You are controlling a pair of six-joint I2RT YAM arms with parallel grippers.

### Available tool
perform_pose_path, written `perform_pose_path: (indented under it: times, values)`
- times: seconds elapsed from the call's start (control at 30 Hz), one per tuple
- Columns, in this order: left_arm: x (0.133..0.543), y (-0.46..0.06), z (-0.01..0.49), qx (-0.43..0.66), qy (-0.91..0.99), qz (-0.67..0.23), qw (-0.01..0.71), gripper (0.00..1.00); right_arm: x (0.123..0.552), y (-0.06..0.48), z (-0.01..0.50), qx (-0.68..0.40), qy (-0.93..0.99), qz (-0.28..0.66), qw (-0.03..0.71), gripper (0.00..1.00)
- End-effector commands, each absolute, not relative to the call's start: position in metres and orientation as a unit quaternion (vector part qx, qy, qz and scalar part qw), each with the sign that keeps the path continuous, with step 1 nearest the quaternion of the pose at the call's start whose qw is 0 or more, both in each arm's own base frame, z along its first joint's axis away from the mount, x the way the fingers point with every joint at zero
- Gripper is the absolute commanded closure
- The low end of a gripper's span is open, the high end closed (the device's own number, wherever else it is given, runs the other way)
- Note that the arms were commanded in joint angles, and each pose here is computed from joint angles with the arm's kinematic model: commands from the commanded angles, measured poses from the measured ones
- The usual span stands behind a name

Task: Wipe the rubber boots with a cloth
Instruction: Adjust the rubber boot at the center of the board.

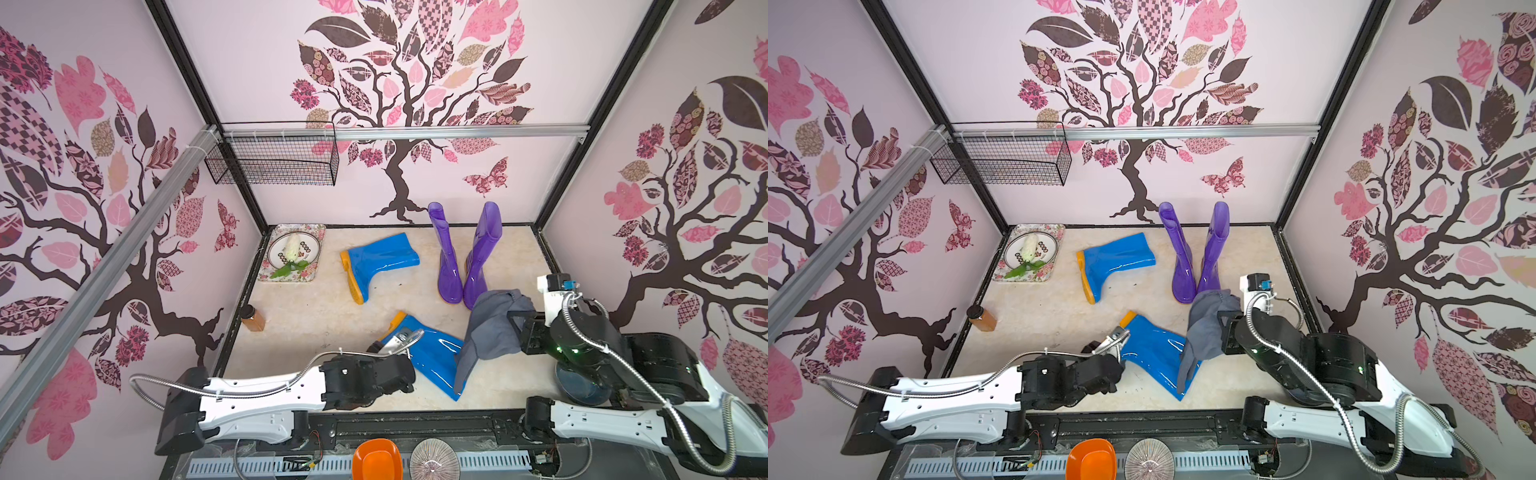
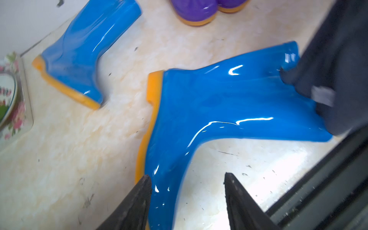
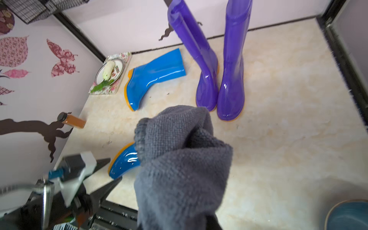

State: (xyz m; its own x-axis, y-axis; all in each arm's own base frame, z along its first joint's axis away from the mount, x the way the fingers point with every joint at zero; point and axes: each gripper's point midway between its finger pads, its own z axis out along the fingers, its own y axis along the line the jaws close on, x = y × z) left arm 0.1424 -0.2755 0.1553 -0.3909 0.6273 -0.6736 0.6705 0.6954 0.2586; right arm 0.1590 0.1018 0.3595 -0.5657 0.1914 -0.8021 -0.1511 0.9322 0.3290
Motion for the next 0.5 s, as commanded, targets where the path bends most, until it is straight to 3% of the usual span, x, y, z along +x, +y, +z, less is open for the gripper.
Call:
perform_pose_path:
  times: [0.0,0.47]
  values:
    - [0.131,-0.312,0.146,0.515,0.768,0.026,0.381,0.4,0.165,0.064,0.393,0.042,0.839,0.142,0.523,1.0]
    - [0.1,-0.405,0.08,0.684,0.651,-0.022,0.329,0.33,0.157,0.025,0.438,0.063,0.808,0.159,0.563,1.0]
